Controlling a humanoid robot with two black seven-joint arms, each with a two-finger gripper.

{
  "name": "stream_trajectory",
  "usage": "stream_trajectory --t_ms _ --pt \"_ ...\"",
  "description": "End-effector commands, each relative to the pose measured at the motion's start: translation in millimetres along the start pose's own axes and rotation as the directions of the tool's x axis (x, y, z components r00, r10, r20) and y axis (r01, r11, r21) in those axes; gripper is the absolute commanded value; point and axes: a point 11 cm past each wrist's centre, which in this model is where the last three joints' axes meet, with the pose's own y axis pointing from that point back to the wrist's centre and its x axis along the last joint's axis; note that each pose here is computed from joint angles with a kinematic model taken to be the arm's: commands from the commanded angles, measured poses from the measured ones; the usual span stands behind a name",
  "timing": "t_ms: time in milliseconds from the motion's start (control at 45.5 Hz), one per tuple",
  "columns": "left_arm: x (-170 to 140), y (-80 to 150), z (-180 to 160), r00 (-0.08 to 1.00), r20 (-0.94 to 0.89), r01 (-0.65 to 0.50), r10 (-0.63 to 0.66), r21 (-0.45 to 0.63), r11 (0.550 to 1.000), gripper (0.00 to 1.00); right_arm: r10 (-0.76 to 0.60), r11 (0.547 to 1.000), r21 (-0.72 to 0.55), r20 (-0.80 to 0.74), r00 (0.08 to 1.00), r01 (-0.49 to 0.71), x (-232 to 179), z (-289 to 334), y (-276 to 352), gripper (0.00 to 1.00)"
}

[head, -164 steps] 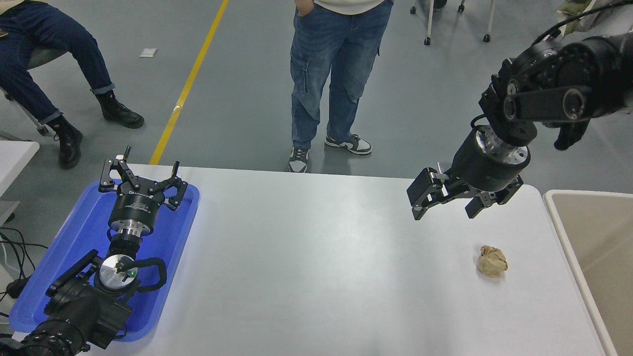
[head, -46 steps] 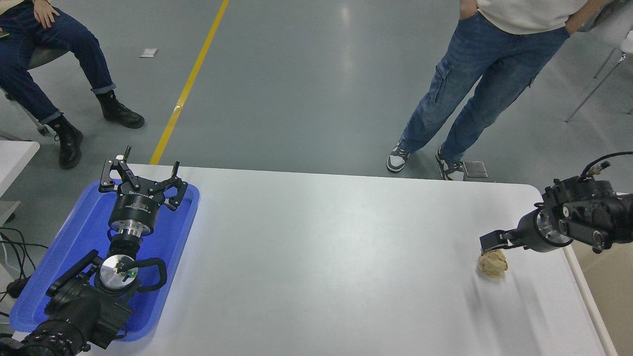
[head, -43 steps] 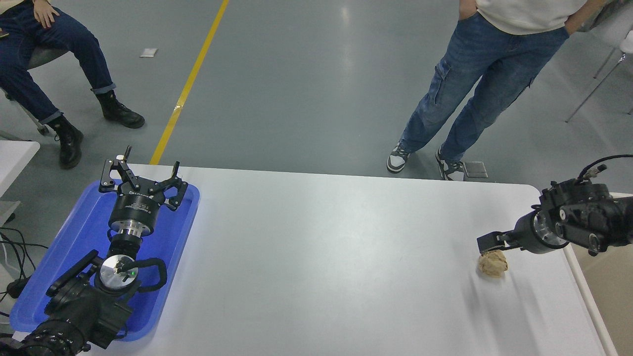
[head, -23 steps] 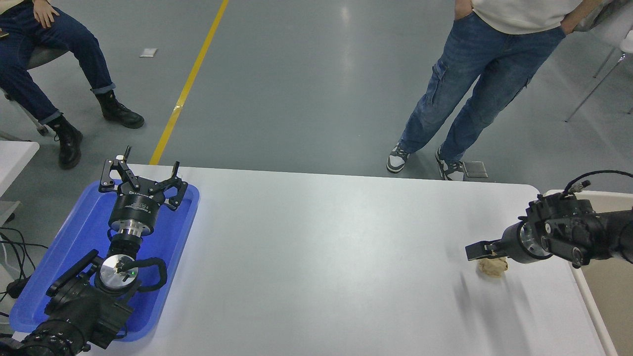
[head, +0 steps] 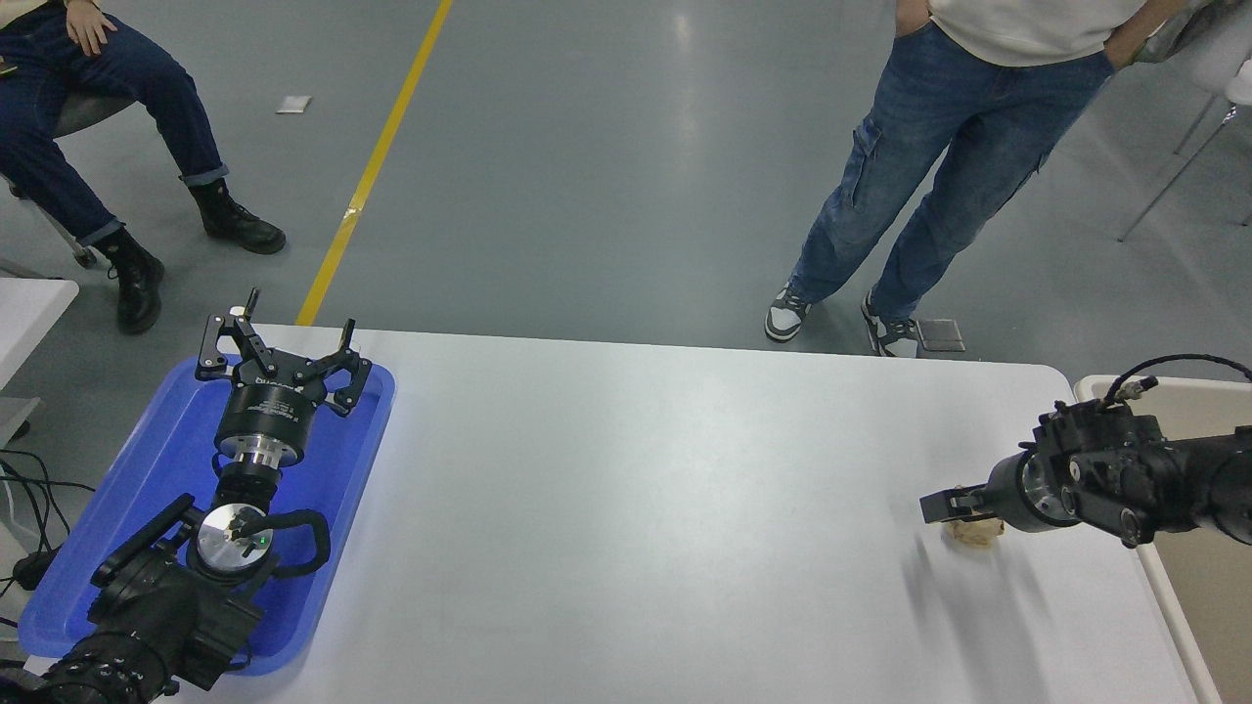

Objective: Pick up paper ball place in dustbin

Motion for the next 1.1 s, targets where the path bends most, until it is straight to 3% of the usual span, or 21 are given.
stream_trajectory --t_ms 0,66,88,637,1077 --pt "0.0 0.0 0.0 1.0 0.0 0.0 0.0 0.0 1.0 1.0 0.007 1.0 -0.008 -0.011 1.0 -0.007 -4.1 -0.7 -3.7 0.31" --pt "0.0 0.0 0.0 1.0 0.0 0.0 0.0 0.0 1.0 1.0 0.005 1.0 -0.014 -0.03 1.0 -0.005 -4.4 0.7 -3.5 0.04" --pt "0.0 0.0 0.0 1.0 0.0 0.0 0.0 0.0 1.0 1.0 0.004 1.0 -0.015 -0.037 0.999 -0.005 -4.4 0.9 -3.4 0.0" --pt "0.0 0.0 0.0 1.0 0.0 0.0 0.0 0.0 1.0 1.0 0.011 1.0 0.016 -0.035 0.999 -0.011 21.9 5.4 33.7 0.0" --pt "0.0 0.0 -0.2 1.0 0.0 0.0 0.0 0.002 1.0 1.0 -0.016 1.0 0.017 -0.108 0.994 0.018 84.7 -9.3 174.0 0.0"
